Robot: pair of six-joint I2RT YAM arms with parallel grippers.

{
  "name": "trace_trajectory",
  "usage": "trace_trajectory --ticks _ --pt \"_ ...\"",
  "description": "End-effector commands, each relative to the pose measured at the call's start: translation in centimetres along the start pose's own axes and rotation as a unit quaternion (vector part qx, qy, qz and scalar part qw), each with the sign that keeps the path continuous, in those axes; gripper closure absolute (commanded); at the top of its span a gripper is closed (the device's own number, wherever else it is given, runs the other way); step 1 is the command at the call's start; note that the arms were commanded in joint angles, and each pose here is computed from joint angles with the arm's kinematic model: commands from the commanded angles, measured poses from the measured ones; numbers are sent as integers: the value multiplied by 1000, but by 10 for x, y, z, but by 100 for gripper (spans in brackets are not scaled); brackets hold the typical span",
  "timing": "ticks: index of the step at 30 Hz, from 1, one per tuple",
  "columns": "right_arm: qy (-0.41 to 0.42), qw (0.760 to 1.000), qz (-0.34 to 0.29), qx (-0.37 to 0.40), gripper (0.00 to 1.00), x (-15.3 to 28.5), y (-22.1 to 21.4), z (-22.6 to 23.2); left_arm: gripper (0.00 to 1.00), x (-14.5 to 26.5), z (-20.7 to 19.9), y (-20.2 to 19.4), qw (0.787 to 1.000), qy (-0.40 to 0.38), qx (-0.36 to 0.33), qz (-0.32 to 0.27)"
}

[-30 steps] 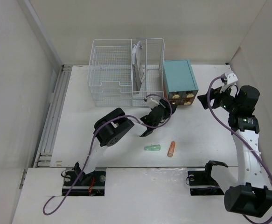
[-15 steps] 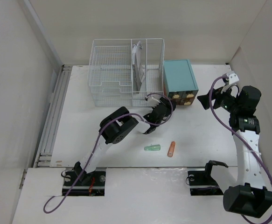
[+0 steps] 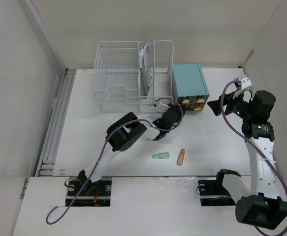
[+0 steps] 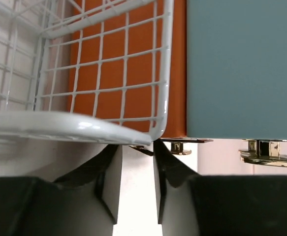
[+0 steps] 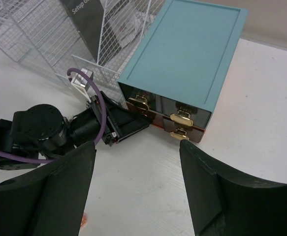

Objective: Organize the desk

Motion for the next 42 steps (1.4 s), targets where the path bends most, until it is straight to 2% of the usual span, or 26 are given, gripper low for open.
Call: trace_trajectory --ticks 1,14,19,32,35,36,37,39,40,42 --pt "5 999 -27 20 26 1 14 -1 85 -10 -11 16 999 -10 10 -35" --pt "5 999 -23 22 26 0 11 -1 92 28 -6 -3 999 -26 31 -1" --pt "4 999 -27 25 26 2 13 0 92 40 -5 -3 999 -25 34 3" --pt "4 999 -27 25 26 2 13 0 93 90 -6 -35 998 -28 29 53" --pt "4 999 -27 31 26 2 13 0 87 96 -21 -40 997 -51 12 62" --pt "4 999 -27 31 26 2 13 0 82 100 -31 -37 996 -59 10 61" --pt "5 999 -23 41 26 2 10 0 82 104 -37 -36 995 -72 -8 65" --pt "16 998 -13 57 20 3 5 2 76 115 -46 -34 994 -85 -32 67" --pt "27 996 -12 85 18 3 2 4 67 126 -68 -30 991 -108 -38 62" --pt "61 991 -6 117 17 6 1 12 61 138 -80 -18 988 -125 -74 49"
Point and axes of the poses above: each gripper's point midway between its finger pads, its own x axis back along the fingers, its own z axis along the line the jaws close on, y = z × x, the point moved 2 cm from there along x, back along the fingers, and after that the axes turned 12 degrees about x, right-handed, at the moved point
